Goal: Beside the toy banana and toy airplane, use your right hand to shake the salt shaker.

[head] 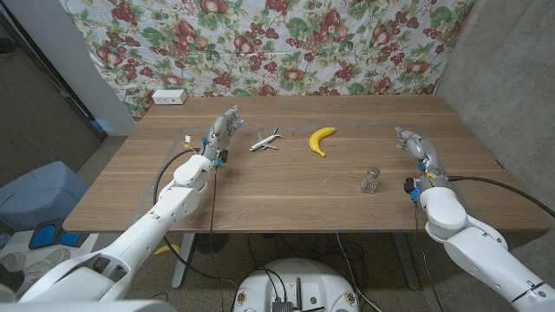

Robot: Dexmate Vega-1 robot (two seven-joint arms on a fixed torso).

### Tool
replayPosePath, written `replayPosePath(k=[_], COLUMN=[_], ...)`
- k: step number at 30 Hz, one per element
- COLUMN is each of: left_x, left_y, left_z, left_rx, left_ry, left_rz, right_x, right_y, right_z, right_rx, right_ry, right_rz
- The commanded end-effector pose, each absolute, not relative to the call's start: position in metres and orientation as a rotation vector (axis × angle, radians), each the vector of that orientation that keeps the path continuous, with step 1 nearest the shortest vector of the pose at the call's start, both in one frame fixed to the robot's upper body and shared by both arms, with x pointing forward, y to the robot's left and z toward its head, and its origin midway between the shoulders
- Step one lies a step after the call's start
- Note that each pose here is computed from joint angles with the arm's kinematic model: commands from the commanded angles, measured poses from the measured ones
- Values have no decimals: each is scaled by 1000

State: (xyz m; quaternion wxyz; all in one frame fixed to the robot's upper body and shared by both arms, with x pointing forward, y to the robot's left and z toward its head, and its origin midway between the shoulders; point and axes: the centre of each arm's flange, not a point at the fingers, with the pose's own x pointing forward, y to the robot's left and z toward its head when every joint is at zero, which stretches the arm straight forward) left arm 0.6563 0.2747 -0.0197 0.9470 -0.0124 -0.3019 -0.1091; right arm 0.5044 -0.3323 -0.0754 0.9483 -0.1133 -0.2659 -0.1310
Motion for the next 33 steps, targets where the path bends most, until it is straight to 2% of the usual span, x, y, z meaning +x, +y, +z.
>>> replayPosePath(k=[1, 33], left_x=[653, 646], left_y=[281, 285], left_z=[-19, -23], left_rx=[-24, -26], left_ry=[-624, -629], left_rz=[-216, -215], right_x=[496, 469], right_y=[-329, -323], right_z=[-82, -95], right_rx=[-253, -286], right_ry=[-528, -496], right_rz=[-289, -333])
